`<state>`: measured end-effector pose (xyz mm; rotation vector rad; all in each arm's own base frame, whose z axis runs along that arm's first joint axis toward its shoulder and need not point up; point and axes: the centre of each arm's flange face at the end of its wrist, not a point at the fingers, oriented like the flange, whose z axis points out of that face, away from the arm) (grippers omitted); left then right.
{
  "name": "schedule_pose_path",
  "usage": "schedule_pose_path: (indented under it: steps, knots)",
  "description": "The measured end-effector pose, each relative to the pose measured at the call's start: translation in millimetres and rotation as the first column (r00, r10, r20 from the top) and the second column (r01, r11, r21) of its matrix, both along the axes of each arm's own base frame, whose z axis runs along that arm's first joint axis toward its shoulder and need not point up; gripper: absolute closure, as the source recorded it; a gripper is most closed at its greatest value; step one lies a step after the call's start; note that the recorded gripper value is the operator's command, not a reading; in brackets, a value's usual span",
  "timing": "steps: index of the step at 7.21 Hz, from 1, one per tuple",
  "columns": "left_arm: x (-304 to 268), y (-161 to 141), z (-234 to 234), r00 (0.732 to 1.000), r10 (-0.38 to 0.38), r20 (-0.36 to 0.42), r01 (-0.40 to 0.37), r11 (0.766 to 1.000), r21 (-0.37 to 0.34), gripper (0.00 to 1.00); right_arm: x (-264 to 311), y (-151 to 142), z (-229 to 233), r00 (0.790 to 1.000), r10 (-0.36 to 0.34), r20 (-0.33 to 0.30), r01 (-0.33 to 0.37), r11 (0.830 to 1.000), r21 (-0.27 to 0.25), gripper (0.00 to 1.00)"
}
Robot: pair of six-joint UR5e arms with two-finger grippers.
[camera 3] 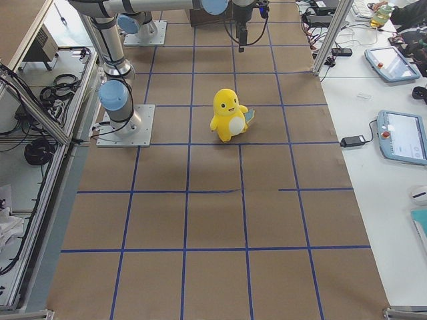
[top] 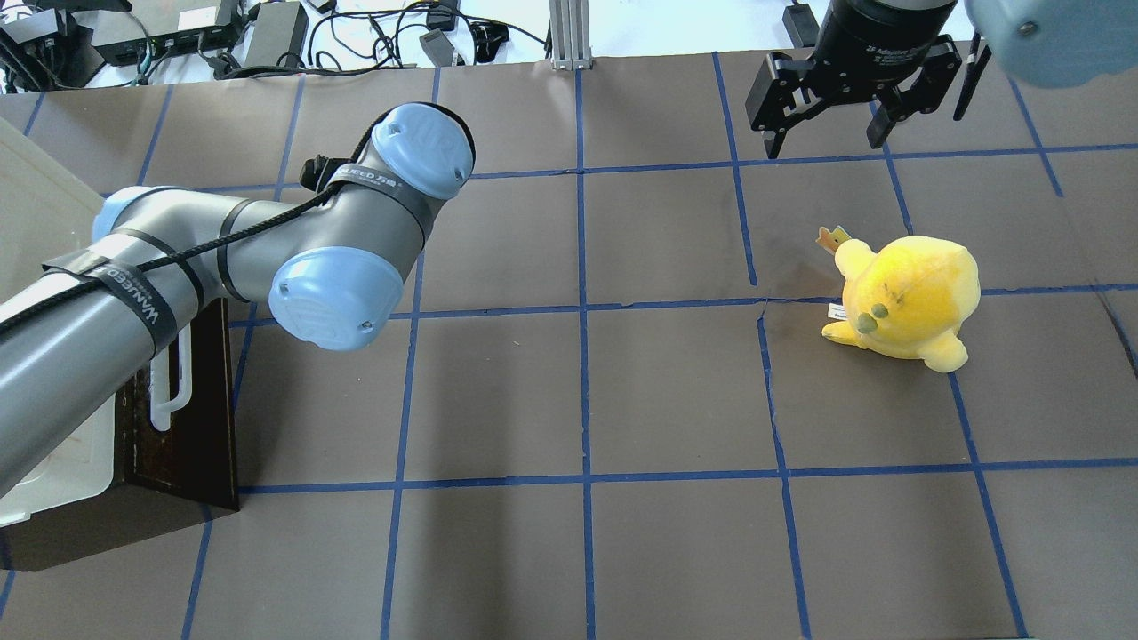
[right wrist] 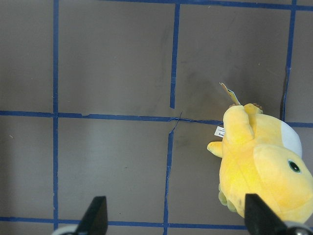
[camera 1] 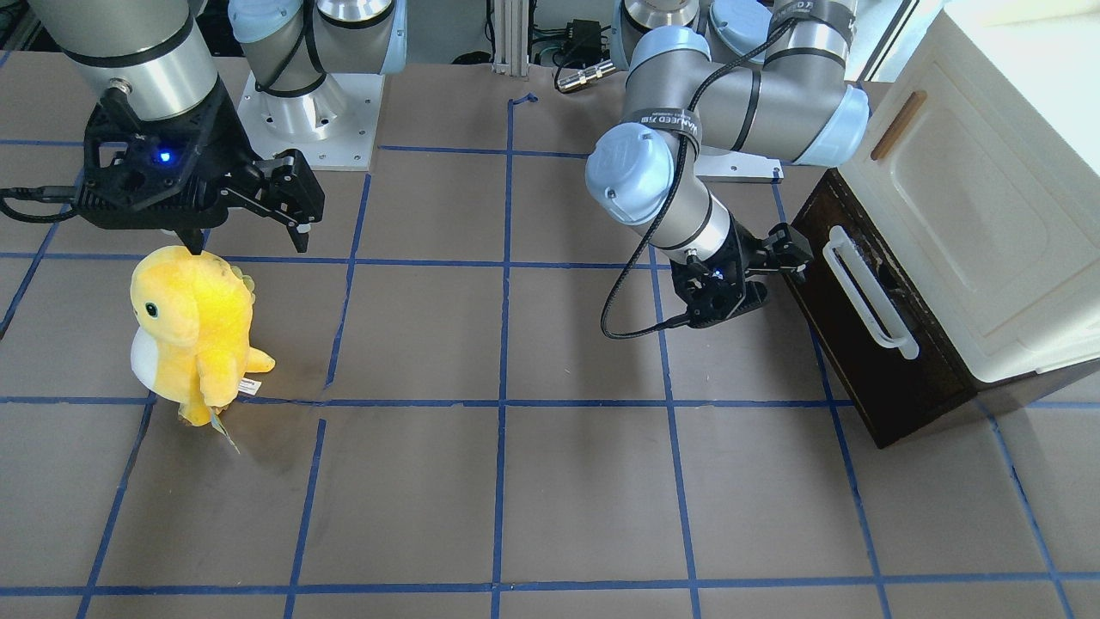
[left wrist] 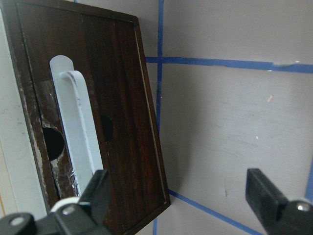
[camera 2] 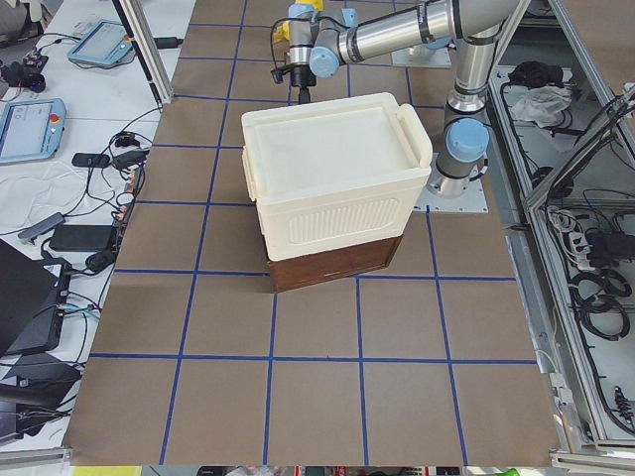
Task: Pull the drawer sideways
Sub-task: 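Lower the left gripper onto the white bar handle and close on it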
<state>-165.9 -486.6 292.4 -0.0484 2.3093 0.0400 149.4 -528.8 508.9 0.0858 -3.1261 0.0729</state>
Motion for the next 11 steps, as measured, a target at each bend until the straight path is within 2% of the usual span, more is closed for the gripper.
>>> schedule_pose_path:
  steps: [1, 4, 6, 8, 11]
  knots:
    - [6.5, -0.3, -15.0, 0.997, -0.007, 0.076, 0.006, 1.0, 0.014, 0.0, 0.0, 0.0, 0.0, 1.0, 0.0, 0.0, 0.0, 1.0, 0.0, 0.0]
    - [31.6, -3.9, -52.8, 0.979, -0.009, 0.203, -0.006, 0.997, 0.071, 0.0, 0.0, 0.0, 0.0, 1.0, 0.0, 0.0, 0.0, 1.0, 0.0, 0.0]
    - [45.8, -1.8, -73.0, 0.946, -0.06, 0.318, 0.022, 0.992, 0.121, 0.0, 0.0, 0.0, 0.0, 1.0, 0.0, 0.0, 0.0, 1.0, 0.0, 0.0]
    - [56.7, 1.1, -87.0, 0.924, -0.087, 0.372, 0.029, 0.987, 0.159, 0.0, 0.0, 0.0, 0.0, 1.0, 0.0, 0.0, 0.0, 1.0, 0.0, 0.0]
    - [75.8, 5.4, -96.9, 0.91, -0.09, 0.405, 0.011, 0.981, 0.194, 0.03, 0.0, 0.0, 0.0, 1.0, 0.0, 0.0, 0.0, 1.0, 0.0, 0.0]
